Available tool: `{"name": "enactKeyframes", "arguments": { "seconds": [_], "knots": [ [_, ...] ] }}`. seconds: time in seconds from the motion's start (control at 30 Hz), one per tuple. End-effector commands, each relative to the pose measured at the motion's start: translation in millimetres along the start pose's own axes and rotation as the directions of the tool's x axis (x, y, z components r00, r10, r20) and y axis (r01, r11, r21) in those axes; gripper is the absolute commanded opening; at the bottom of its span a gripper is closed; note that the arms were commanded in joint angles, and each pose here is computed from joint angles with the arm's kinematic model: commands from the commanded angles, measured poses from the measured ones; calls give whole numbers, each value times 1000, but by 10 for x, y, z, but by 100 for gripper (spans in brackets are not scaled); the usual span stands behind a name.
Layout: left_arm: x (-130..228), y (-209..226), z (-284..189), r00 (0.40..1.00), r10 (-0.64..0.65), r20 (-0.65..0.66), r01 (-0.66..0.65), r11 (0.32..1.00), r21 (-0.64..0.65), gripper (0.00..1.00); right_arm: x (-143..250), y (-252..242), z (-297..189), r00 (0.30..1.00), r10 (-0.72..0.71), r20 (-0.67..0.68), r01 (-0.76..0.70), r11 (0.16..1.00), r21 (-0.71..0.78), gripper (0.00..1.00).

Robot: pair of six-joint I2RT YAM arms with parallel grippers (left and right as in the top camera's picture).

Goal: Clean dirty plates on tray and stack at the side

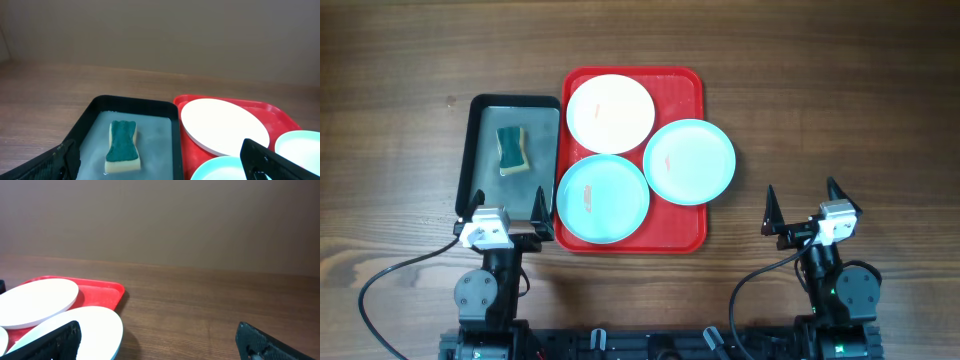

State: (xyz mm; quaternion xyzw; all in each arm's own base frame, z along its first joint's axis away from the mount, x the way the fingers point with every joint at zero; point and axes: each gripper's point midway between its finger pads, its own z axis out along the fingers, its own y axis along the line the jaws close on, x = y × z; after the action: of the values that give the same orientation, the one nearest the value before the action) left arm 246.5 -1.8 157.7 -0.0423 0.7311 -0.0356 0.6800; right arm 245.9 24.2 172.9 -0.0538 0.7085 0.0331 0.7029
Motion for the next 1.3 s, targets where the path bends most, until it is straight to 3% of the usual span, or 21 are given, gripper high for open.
{"name": "enactKeyframes", "arguments": {
  "seconds": [0.0, 1.27],
  "knots": [
    [2, 7, -2, 1000, 14, 1, -14, 1000, 0, 100, -5, -29, 1, 1000, 10, 3, -10, 1000, 14, 100],
    [-15, 48, -3, 1000, 13, 9, -13, 1000, -24, 100, -5, -29, 1, 1000, 13, 3, -13, 1000, 14, 100]
  ]
}}
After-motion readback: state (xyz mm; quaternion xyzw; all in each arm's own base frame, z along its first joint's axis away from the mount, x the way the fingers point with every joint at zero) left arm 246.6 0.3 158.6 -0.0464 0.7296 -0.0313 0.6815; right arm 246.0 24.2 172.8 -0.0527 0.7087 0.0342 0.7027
